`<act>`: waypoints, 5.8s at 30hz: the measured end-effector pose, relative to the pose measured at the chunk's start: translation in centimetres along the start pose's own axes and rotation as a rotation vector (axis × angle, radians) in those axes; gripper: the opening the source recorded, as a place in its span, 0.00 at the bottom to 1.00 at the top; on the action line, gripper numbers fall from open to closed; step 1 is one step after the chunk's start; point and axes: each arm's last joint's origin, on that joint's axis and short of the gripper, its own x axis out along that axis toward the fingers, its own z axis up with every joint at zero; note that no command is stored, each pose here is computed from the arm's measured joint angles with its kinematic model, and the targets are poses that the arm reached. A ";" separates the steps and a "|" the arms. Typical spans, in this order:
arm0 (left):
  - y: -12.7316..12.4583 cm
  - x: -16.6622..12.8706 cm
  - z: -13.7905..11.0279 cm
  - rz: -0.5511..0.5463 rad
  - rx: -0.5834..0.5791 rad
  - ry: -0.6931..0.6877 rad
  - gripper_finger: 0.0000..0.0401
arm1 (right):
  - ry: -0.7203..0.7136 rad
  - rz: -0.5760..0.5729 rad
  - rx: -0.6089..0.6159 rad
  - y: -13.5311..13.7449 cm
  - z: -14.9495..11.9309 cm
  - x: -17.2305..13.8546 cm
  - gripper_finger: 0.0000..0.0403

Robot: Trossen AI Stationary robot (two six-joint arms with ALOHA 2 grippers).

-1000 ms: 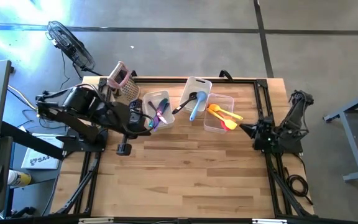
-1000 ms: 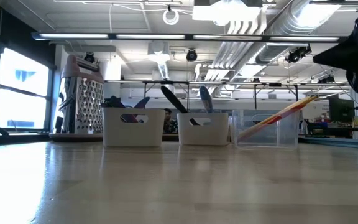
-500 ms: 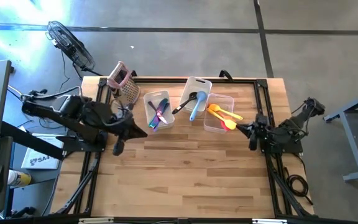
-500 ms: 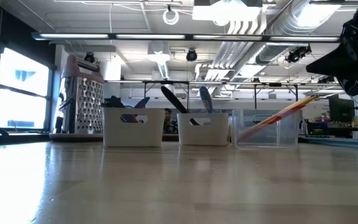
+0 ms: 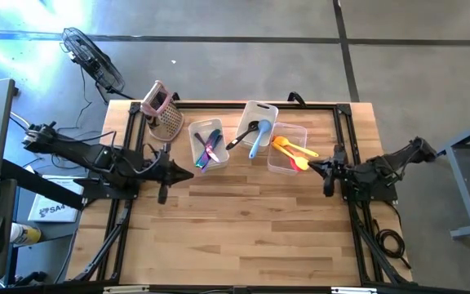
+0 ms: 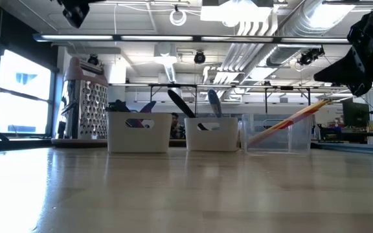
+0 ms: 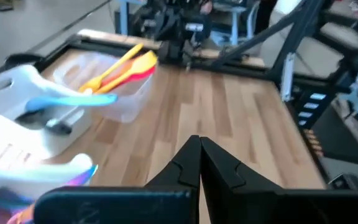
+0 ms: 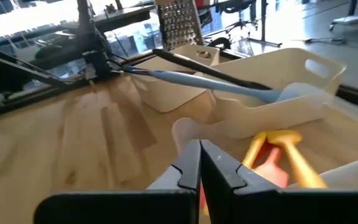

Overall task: Pick & Place Kitchen Items
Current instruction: Return to Home Position

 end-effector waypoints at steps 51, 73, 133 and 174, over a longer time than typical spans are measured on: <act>3.2 -4.4 -8.3 -0.264 -0.083 -0.271 0.00 | 0.028 0.375 0.144 0.1 -0.4 2.7 0.01; 4.0 -2.5 -14.3 -0.306 -0.021 -0.198 0.00 | 0.028 0.375 0.144 0.1 -0.5 2.7 0.01; 4.4 -2.3 -14.8 -0.186 -0.026 -0.174 0.00 | 0.029 0.374 0.144 0.1 -0.5 2.7 0.01; 4.4 -2.3 -14.8 -0.186 -0.026 -0.174 0.00 | 0.029 0.374 0.144 0.1 -0.5 2.7 0.01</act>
